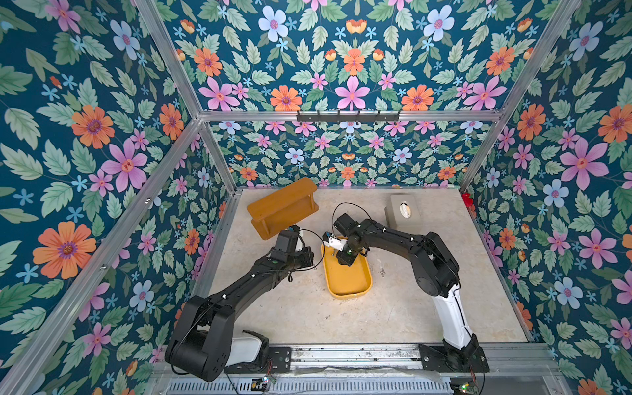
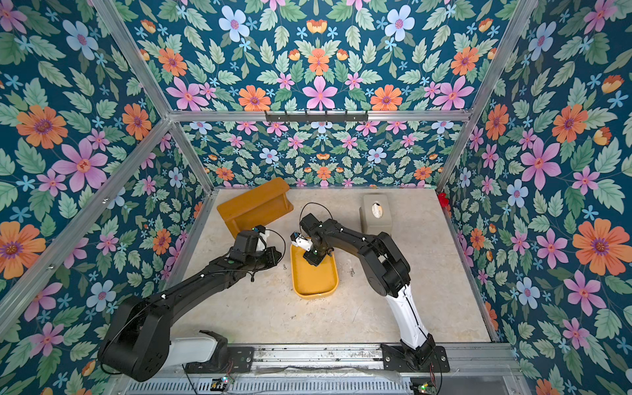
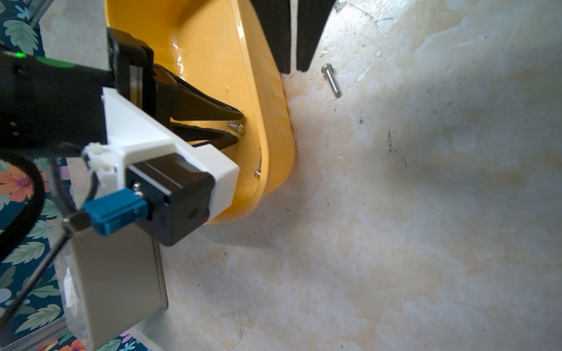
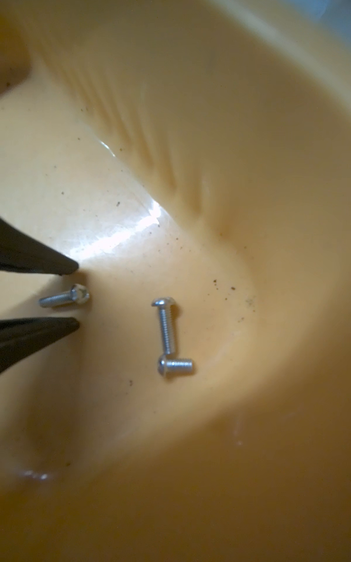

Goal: Take out the screws from the storage box
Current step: Pick up the screw from the storage box.

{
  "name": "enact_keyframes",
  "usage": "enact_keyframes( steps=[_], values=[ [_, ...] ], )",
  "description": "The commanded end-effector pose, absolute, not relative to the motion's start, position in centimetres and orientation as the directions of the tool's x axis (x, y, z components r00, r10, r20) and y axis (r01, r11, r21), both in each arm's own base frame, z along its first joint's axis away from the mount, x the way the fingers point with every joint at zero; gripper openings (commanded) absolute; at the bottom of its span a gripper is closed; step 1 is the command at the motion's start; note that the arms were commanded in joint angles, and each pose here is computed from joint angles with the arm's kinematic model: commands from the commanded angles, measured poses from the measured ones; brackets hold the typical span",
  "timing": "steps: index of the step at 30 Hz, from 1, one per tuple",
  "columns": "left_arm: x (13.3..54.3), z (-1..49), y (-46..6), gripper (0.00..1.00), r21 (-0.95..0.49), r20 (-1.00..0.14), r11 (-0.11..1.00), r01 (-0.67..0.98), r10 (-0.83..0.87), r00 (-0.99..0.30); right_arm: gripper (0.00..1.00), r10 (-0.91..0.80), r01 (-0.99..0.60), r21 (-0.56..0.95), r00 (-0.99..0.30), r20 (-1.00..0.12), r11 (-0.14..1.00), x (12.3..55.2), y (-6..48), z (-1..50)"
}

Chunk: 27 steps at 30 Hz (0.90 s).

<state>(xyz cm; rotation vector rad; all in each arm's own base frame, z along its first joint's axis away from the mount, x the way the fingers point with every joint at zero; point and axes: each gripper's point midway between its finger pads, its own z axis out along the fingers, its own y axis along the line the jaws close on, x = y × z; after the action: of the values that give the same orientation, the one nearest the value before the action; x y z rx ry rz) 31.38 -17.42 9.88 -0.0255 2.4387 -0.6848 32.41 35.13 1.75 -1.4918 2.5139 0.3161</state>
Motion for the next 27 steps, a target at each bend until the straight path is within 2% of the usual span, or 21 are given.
enact_keyframes(
  steps=[1, 9, 14, 15, 18, 27],
  values=[
    [31.7, 10.2, -17.6, 0.12, -0.481, -0.562, 0.863, 0.154, -0.169, -0.809, 0.28, -0.862, -0.872, 0.051, -0.489, -0.134, 0.487, 31.2, 32.4, -0.4],
    [31.6, 10.2, -17.6, 0.12, -0.481, -0.559, 0.863, 0.156, -0.164, -0.813, 0.18, -0.877, -0.878, -0.005, -0.478, -0.045, 0.478, 30.7, 31.3, -1.5],
    [31.7, 10.1, -17.8, 0.12, -0.486, -0.553, 0.859, 0.160, -0.161, -0.817, 0.00, -0.873, -0.873, -0.018, -0.488, 0.018, 0.487, 30.2, 30.2, -2.8],
    [31.7, 10.1, -17.8, 0.12, -0.486, -0.553, 0.859, 0.159, -0.161, -0.818, 0.00, -0.870, -0.870, -0.020, -0.493, 0.018, 0.493, 30.2, 30.1, -2.9],
    [31.7, 10.2, -17.8, 0.11, -0.485, -0.553, 0.859, 0.161, -0.160, -0.817, 0.00, -0.859, -0.859, 0.005, -0.512, -0.032, 0.512, 30.2, 31.1, -2.3],
    [32.2, 11.0, -18.3, 0.10, -0.493, -0.558, 0.853, 0.172, -0.159, -0.814, 0.00, -0.741, -0.798, 0.117, -0.594, -0.313, 0.591, 32.6, 35.6, 5.2]
  ],
)
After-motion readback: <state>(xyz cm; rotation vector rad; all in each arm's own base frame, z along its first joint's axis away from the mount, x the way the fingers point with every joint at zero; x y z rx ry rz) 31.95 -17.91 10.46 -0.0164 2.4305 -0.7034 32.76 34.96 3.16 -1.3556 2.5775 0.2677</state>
